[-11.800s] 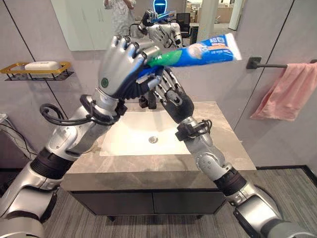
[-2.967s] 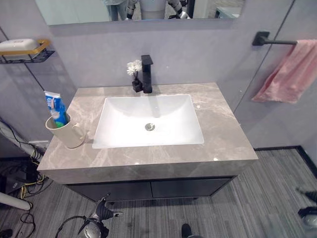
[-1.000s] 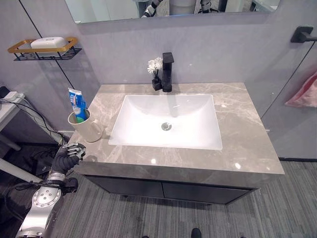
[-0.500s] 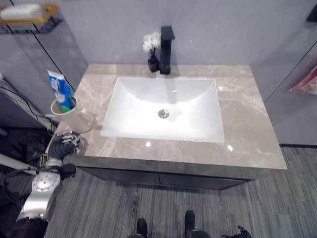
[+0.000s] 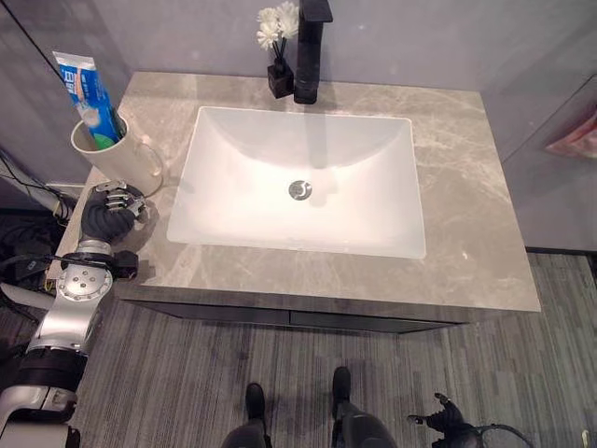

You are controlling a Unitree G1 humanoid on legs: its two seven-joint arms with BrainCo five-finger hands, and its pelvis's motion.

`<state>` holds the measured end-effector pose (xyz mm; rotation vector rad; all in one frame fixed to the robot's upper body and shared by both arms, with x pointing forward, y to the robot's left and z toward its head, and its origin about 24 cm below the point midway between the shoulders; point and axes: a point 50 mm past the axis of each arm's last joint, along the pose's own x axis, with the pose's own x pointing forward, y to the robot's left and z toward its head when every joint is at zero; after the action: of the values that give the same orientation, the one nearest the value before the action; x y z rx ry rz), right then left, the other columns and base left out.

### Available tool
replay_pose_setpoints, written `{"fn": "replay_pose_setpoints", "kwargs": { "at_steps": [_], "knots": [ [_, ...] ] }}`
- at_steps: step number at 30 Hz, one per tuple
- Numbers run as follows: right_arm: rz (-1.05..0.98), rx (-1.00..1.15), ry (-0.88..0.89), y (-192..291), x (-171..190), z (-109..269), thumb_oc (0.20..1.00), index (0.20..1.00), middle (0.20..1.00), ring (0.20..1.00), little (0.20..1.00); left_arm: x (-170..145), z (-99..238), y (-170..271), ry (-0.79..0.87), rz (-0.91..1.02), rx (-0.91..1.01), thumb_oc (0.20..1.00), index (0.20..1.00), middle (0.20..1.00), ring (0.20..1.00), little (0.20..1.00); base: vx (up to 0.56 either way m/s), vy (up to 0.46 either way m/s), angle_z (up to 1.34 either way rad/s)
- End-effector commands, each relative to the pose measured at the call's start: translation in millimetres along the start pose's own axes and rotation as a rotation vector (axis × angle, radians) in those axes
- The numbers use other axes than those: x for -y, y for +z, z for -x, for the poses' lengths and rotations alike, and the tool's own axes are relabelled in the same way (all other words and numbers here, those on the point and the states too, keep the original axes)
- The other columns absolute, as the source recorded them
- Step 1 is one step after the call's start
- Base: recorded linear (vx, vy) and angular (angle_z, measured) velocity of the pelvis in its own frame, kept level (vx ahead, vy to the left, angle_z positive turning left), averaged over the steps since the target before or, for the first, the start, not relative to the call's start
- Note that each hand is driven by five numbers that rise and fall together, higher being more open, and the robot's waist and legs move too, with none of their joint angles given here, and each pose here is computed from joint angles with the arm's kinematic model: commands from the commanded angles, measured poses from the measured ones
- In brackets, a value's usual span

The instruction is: Put brush and paste in cup on sink, flatten towel.

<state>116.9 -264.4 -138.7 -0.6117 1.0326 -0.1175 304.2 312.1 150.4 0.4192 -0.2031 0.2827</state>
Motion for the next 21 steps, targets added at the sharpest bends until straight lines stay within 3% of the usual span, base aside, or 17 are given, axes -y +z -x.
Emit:
{"fn": "replay_pose_setpoints", "kwargs": {
  "at_steps": [1, 21],
  "knots": [
    [0.038, 0.051, -0.030, 12, 9, -3, 1.000, 1.000, 1.000, 1.000, 1.000, -12, -19, 13, 0.061, -0.071, 0.038, 0.200, 0.200, 0.200, 0.200, 0.200, 0.00, 0.000, 0.00],
    [0.076, 0.168, -0.024, 42, 9, -6, 1.000, 1.000, 1.000, 1.000, 1.000, -37, -78, 75, 0.228, -0.110, 0.106, 0.200, 0.200, 0.200, 0.200, 0.200, -0.01, 0.004, -0.04]
  ]
}}
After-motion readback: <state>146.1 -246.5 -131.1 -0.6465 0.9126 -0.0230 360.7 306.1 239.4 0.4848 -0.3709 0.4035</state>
